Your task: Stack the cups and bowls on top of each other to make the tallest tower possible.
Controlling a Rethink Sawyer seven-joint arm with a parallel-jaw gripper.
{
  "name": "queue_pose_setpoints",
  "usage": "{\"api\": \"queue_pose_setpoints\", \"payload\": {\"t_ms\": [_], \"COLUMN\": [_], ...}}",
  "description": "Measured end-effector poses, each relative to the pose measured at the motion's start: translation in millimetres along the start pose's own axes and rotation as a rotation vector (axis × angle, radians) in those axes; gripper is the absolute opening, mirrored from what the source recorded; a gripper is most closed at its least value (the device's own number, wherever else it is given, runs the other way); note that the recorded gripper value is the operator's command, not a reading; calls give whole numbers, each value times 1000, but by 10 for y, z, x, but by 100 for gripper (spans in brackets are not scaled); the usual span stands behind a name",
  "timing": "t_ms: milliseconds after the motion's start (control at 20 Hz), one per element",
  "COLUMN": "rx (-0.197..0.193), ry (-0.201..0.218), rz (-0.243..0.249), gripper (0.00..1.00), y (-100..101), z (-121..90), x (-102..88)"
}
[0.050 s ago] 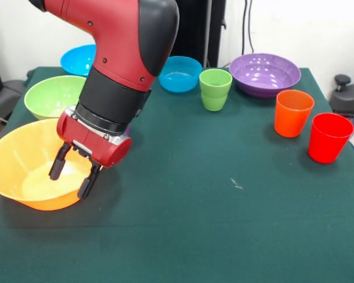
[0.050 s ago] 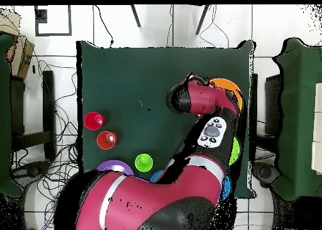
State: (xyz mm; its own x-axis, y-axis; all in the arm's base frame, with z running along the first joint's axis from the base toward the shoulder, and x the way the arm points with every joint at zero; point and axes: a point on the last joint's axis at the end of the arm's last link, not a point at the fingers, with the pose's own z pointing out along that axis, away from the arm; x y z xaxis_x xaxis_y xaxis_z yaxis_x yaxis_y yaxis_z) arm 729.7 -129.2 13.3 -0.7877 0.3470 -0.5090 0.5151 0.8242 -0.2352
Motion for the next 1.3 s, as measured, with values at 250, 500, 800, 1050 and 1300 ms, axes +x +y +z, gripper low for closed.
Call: {"api": "queue_pose_setpoints", "payload": {"t_ms": [250,500,800,1050,1300], "rx": [1,-1,-2,-7,-9], "ry": [2,4,1,0,-2], "rz": [-1,-2,-7,-14,-13], "gripper": [100,100,100,100,0], "y": [0,12,37,58,71], "z": [9,53,240,430,546], "x": [12,61,221,420,555]}}
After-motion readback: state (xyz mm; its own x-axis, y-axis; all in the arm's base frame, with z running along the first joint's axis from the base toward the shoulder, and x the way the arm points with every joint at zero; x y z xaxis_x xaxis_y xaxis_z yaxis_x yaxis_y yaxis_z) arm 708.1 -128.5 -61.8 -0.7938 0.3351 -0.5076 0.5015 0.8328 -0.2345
